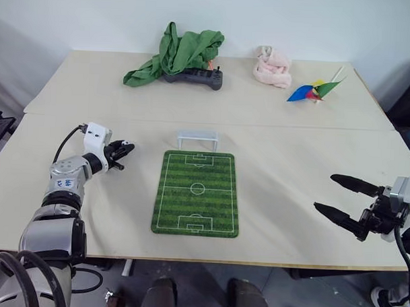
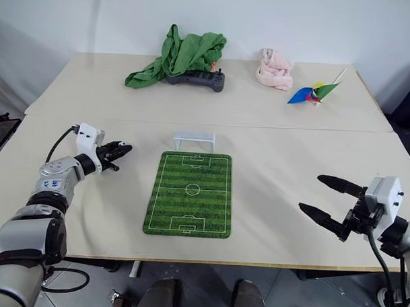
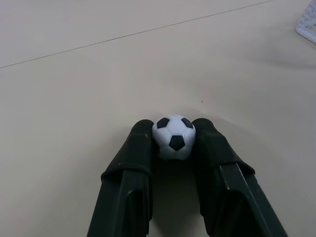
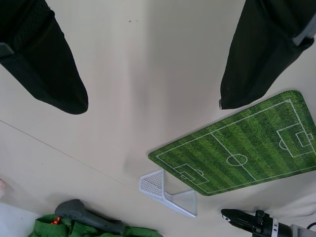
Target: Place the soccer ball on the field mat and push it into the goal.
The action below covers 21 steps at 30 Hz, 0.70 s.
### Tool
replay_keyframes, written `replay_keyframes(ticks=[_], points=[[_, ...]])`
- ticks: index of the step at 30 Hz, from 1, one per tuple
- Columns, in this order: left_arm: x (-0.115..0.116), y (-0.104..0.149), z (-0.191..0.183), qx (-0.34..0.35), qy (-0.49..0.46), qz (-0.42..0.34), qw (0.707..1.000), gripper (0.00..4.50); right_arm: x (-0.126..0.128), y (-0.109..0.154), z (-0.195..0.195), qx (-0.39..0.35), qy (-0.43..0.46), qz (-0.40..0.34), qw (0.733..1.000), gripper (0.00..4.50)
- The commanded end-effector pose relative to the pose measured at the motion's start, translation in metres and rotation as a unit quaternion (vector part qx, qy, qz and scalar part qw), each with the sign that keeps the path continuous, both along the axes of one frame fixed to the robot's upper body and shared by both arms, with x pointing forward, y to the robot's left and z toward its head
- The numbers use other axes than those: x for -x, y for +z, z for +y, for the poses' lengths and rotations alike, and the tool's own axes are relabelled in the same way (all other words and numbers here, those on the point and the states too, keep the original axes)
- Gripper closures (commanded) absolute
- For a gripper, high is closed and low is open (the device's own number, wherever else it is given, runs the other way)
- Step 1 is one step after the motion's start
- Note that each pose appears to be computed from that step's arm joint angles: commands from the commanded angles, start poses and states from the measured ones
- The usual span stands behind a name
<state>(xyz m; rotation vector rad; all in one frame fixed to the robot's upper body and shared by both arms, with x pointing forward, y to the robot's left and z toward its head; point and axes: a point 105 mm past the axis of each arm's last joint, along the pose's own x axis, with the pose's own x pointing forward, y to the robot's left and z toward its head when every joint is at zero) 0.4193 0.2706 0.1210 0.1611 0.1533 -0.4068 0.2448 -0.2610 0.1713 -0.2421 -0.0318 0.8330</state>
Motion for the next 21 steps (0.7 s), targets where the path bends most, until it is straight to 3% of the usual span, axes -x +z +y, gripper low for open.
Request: replay_keyframes(ticks=[1, 6, 9, 15, 21], points=[[0.000, 0.011, 0.006, 0.004, -0.003, -0.014, 1.000, 3.63, 0.003, 0.011, -0.002, 0.008, -0.007, -0.024, 1.000, 0.00], [0.016, 0.041, 0.006, 0.065, -0.092, -0.056, 0.992, 3.63, 0.004, 0.010, -0.002, 0.004, -0.011, -0.029, 1.000, 0.00], [0.035, 0.052, -0.001, 0.046, -0.184, -0.075, 0.979, 3.63, 0.005, 0.010, -0.001, -0.004, -0.005, -0.026, 1.000, 0.00], [0.064, 0.054, -0.019, 0.001, -0.262, -0.085, 0.961, 3.63, 0.002, 0.010, 0.004, -0.012, 0.012, -0.023, 1.000, 0.00], [0.112, 0.032, -0.058, -0.041, -0.331, -0.078, 0.940, 3.63, 0.008, 0.009, 0.010, -0.021, 0.066, -0.010, 0.998, 0.00]])
